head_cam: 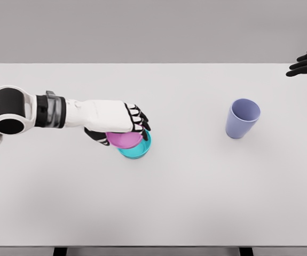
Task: Stacking bowl and cup with both arms
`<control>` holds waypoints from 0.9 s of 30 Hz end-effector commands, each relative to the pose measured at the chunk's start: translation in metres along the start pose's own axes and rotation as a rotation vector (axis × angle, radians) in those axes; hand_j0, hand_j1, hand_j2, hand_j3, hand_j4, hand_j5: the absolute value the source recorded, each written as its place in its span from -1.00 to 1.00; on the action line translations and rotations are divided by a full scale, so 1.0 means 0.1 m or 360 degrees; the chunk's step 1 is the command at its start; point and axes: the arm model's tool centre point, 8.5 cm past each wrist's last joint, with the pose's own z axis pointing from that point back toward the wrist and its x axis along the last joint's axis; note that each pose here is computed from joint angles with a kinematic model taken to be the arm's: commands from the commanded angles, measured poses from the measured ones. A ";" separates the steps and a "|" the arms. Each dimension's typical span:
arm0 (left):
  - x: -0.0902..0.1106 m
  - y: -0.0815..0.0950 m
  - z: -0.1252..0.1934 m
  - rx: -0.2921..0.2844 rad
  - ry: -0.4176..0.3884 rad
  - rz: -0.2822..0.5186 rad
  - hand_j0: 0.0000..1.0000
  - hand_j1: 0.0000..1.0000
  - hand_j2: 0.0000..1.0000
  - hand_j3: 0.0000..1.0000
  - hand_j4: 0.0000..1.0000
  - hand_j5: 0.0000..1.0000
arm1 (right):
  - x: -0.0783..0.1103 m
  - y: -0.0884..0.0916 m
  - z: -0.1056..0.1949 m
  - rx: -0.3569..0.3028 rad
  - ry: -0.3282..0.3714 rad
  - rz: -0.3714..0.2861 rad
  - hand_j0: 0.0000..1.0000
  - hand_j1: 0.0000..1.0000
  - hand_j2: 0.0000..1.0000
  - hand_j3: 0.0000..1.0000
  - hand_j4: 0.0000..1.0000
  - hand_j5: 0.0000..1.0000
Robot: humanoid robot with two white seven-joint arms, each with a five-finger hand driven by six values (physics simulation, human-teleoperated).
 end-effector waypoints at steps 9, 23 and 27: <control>0.04 -0.03 -0.12 -0.0013 -0.0028 0.0004 0.51 0.51 0.51 0.51 0.51 0.51 | 0.00 0.04 -0.04 -0.0002 -0.0016 -0.0027 1.00 1.00 1.00 1.00 1.00 1.00; 0.03 -0.07 -0.17 -0.0034 -0.0015 -0.0001 0.51 0.51 0.51 0.51 0.51 0.51 | 0.00 -0.03 0.01 -0.0013 0.0007 0.0004 1.00 1.00 1.00 1.00 1.00 1.00; 0.04 -0.06 -0.19 -0.0031 -0.0020 0.0001 0.51 0.51 0.51 0.51 0.51 0.51 | 0.00 -0.02 -0.01 -0.0016 0.0001 0.0006 1.00 1.00 1.00 1.00 1.00 1.00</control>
